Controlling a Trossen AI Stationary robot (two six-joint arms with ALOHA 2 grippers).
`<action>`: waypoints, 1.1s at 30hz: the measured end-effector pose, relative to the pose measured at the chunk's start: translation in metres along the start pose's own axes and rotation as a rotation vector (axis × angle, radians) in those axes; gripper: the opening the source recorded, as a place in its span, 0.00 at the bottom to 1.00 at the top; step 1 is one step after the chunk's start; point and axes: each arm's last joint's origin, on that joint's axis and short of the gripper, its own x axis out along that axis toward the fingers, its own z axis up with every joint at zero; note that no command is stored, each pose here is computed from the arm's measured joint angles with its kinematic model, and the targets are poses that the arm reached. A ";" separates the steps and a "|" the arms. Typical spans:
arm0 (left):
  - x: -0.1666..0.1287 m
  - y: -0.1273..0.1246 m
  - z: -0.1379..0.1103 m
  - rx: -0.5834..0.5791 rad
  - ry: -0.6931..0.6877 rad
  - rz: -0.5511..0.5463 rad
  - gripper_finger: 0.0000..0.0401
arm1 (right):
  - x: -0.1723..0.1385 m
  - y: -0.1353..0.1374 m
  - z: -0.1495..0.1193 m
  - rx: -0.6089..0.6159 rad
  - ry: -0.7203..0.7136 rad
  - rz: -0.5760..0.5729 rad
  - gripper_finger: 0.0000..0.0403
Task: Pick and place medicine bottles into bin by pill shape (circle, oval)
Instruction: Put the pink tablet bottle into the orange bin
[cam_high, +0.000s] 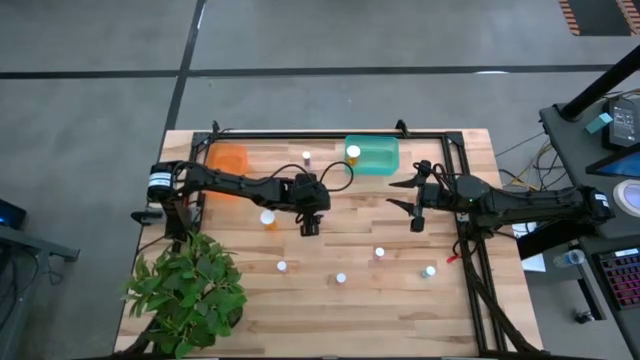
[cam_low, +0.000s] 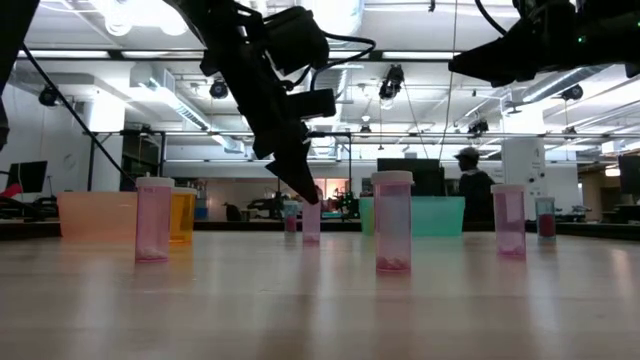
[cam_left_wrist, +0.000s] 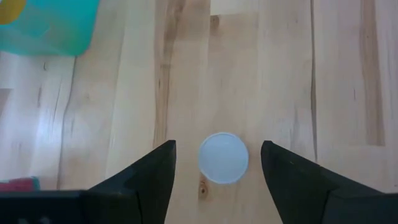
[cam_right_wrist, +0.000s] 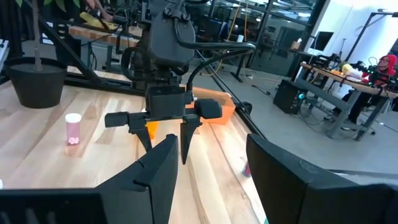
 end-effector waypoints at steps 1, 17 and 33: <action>0.000 0.000 0.000 0.000 0.000 0.000 0.54 | 0.000 0.000 0.000 0.000 0.000 0.000 0.44; 0.007 -0.002 -0.001 0.018 -0.001 -0.004 0.52 | 0.000 -0.001 0.000 0.000 0.008 -0.021 0.44; 0.007 -0.002 -0.001 0.019 0.000 -0.002 0.24 | 0.000 -0.001 0.000 -0.001 0.012 -0.024 0.44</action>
